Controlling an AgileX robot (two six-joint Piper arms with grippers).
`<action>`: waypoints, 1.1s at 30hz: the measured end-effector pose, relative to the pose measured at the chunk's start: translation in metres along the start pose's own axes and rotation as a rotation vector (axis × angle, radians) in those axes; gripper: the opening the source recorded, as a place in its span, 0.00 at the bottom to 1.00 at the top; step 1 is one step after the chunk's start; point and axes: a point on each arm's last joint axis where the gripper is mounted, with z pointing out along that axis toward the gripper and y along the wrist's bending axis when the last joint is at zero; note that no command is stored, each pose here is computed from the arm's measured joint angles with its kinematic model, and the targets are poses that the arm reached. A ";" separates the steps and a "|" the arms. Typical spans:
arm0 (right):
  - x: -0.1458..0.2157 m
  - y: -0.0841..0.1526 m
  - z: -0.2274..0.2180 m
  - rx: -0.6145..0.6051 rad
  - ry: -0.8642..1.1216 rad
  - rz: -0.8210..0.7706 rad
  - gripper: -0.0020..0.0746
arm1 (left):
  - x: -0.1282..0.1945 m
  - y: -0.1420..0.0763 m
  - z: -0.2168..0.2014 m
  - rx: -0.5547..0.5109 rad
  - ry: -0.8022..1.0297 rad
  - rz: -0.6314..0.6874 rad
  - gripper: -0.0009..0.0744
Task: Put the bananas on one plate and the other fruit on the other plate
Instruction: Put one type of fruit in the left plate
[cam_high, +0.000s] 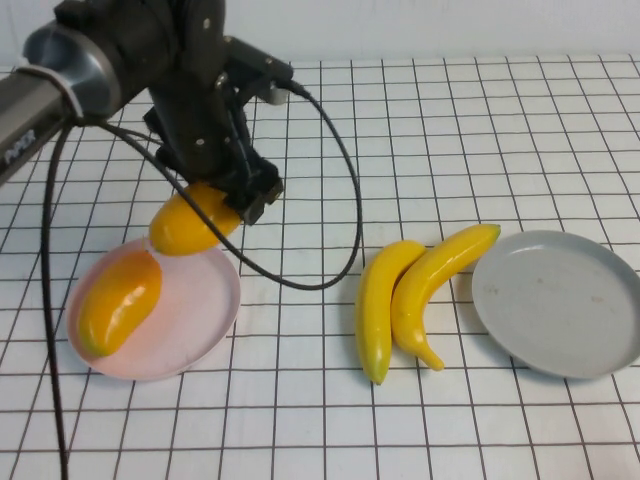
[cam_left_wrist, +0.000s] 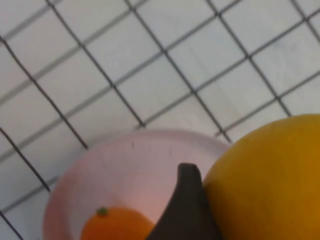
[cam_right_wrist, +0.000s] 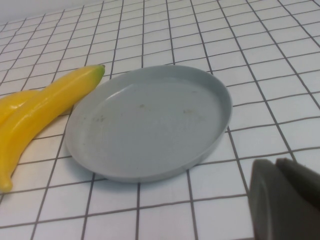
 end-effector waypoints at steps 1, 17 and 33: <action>0.000 0.000 0.000 0.000 0.000 0.000 0.01 | 0.007 0.004 0.004 0.020 0.020 -0.026 0.67; 0.000 0.000 0.000 0.000 0.000 0.000 0.01 | 0.071 0.023 0.050 0.138 0.088 -0.214 0.67; 0.000 0.000 0.000 0.000 0.000 0.000 0.01 | 0.070 0.024 0.050 0.139 0.053 -0.123 0.67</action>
